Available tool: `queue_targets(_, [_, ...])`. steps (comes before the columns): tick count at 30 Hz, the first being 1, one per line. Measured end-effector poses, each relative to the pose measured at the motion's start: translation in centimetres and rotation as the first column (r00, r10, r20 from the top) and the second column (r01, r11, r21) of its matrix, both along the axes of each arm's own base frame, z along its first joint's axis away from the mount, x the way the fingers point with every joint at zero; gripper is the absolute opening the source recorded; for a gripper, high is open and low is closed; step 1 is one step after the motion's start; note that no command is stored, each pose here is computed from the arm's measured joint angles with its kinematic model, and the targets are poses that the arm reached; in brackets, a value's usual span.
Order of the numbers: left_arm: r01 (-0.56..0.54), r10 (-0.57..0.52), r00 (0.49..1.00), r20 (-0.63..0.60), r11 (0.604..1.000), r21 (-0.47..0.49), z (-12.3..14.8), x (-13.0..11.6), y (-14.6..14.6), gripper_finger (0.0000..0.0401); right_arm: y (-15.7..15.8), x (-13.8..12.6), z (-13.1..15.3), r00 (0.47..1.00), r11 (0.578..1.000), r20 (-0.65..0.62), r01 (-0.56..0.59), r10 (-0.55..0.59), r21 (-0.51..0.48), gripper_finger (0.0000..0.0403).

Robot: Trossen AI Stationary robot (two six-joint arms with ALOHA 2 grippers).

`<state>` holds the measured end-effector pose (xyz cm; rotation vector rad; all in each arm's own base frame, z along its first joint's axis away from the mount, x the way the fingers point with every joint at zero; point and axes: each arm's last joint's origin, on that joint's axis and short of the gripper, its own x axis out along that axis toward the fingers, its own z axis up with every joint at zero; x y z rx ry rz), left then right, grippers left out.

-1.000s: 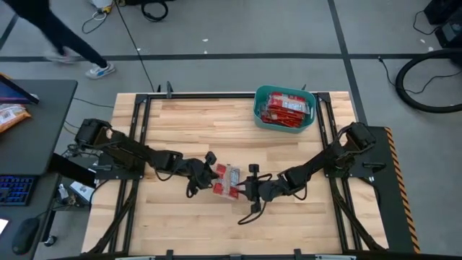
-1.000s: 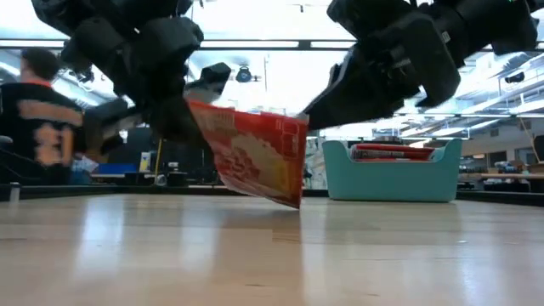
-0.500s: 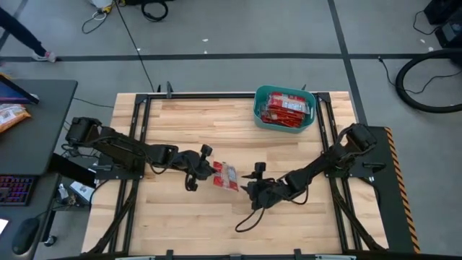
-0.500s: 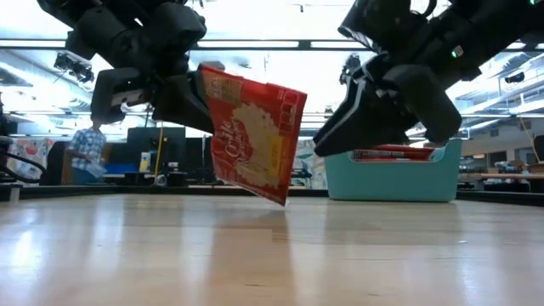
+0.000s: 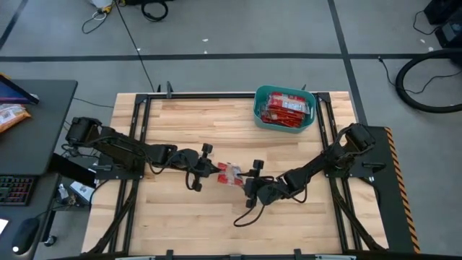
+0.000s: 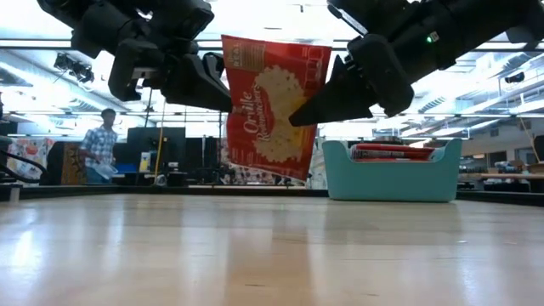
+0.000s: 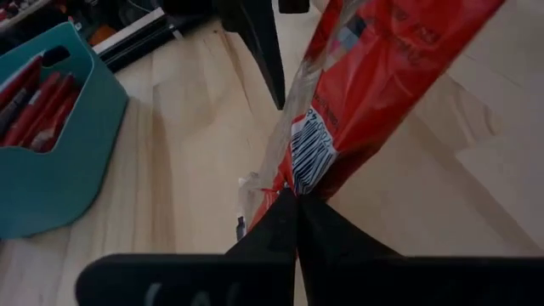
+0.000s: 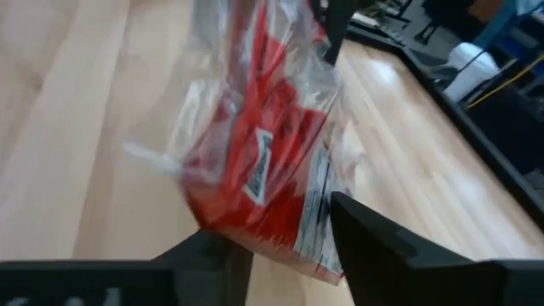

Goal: Sort popcorn bags into baskets
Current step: Put the red popcorn bag into the green bin

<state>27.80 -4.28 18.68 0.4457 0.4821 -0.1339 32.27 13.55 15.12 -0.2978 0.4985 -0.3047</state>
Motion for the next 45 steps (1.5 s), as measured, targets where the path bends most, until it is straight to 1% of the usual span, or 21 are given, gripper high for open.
queue_targets(3, [-0.006,0.006,1.000,0.006,1.000,-0.015,0.0,0.0,0.0,0.0006,-0.1,0.0,0.1,0.999,0.999,0.011,0.030,-0.030,-0.031,0.0133])
queue_targets(7, [-0.010,0.011,1.000,0.009,0.998,-0.064,0.1,0.0,-0.1,0.0012,-0.3,0.0,0.1,0.999,0.997,0.011,0.051,-0.051,-0.057,0.0076])
queue_targets(9, [-0.018,0.019,1.000,0.014,0.997,-0.077,0.2,0.1,-0.1,0.0024,-0.3,0.0,0.0,0.999,0.996,-0.001,0.047,-0.047,-0.072,0.0048])
queue_targets(11, [-0.030,0.030,0.999,0.011,0.997,-0.070,0.3,0.0,-0.1,0.0043,-0.4,-0.2,0.1,0.998,0.993,-0.023,0.048,-0.051,-0.107,0.0027])
queue_targets(13, [-0.054,0.055,0.998,0.025,0.997,-0.059,1.0,-0.5,0.1,0.0067,-0.3,-0.8,0.7,0.997,0.986,-0.035,0.060,-0.067,-0.158,0.0022])
queue_targets(14, [-0.068,0.070,0.997,0.043,0.996,-0.055,1.5,-0.7,0.2,0.0080,-0.2,-1.2,1.5,0.996,0.980,-0.034,0.072,-0.080,-0.187,0.0022])
queue_targets(17, [-0.107,0.110,0.992,0.068,0.993,-0.044,3.1,-1.8,0.5,0.0116,0.1,-2.1,5.1,0.990,0.952,-0.014,0.131,-0.140,-0.276,0.0024])
queue_targets(20, [-0.114,0.121,0.987,0.110,0.991,-0.064,4.8,-3.1,0.7,0.0141,-0.4,-3.4,8.5,0.978,0.912,-0.024,0.185,-0.208,-0.366,0.0044])
queue_targets(22, [-0.122,0.134,0.983,0.129,0.988,-0.098,5.6,-3.7,0.8,0.0149,-1.4,-4.2,10.6,0.965,0.896,-0.022,0.234,-0.261,-0.377,0.0052])
queue_targets(25, [-0.134,0.154,0.979,0.134,0.980,-0.146,6.3,-4.6,1.0,0.0152,-3.4,-5.1,13.2,0.940,0.885,-0.028,0.308,-0.339,-0.348,0.0046])
queue_targets(29, [-0.151,0.169,0.981,0.098,0.975,-0.166,6.5,-5.4,1.1,0.0153,-6.3,-5.5,15.4,0.903,0.872,-0.085,0.376,-0.420,-0.314,0.0030])
queue_targets(32, [-0.162,0.176,0.982,0.067,0.972,-0.171,6.2,-5.5,1.1,0.0153,-8.8,-5.8,15.9,0.852,0.839,-0.159,0.429,-0.499,-0.334,0.0027])
queue_targets(35, [-0.164,0.175,0.983,0.050,0.972,-0.165,6.0,-5.6,1.1,0.0153,-11.7,-6.2,15.6,0.776,0.788,-0.220,0.498,-0.592,-0.362,0.0034])
queue_targets(37, [-0.164,0.171,0.985,0.036,0.973,-0.160,5.9,-5.7,1.1,0.0153,-13.6,-6.5,15.4,0.721,0.764,-0.275,0.535,-0.636,-0.361,0.0039])
queue_targets(39, [-0.162,0.171,0.984,0.041,0.973,-0.162,6.0,-5.7,1.1,0.0153,-15.4,-6.9,15.2,0.666,0.741,-0.330,0.571,-0.669,-0.352,0.0039])
queue_targets(41, [-0.161,0.171,0.984,0.047,0.973,-0.164,6.0,-5.6,1.1,0.0153,-17.1,-7.2,15.1,0.622,0.715,-0.353,0.613,-0.699,-0.335,0.0038])
queue_targets(43, [-0.160,0.171,0.984,0.051,0.973,-0.165,6.0,-5.6,1.0,0.0153,-18.6,-7.4,15.1,0.580,0.683,-0.362,0.643,-0.730,-0.346,0.0036])
queue_targets(45, [-0.159,0.171,0.983,0.059,0.973,-0.168,6.1,-5.6,1.0,0.0153,-20.0,-7.7,15.1,0.546,0.665,-0.383,0.650,-0.745,-0.368,0.0035])
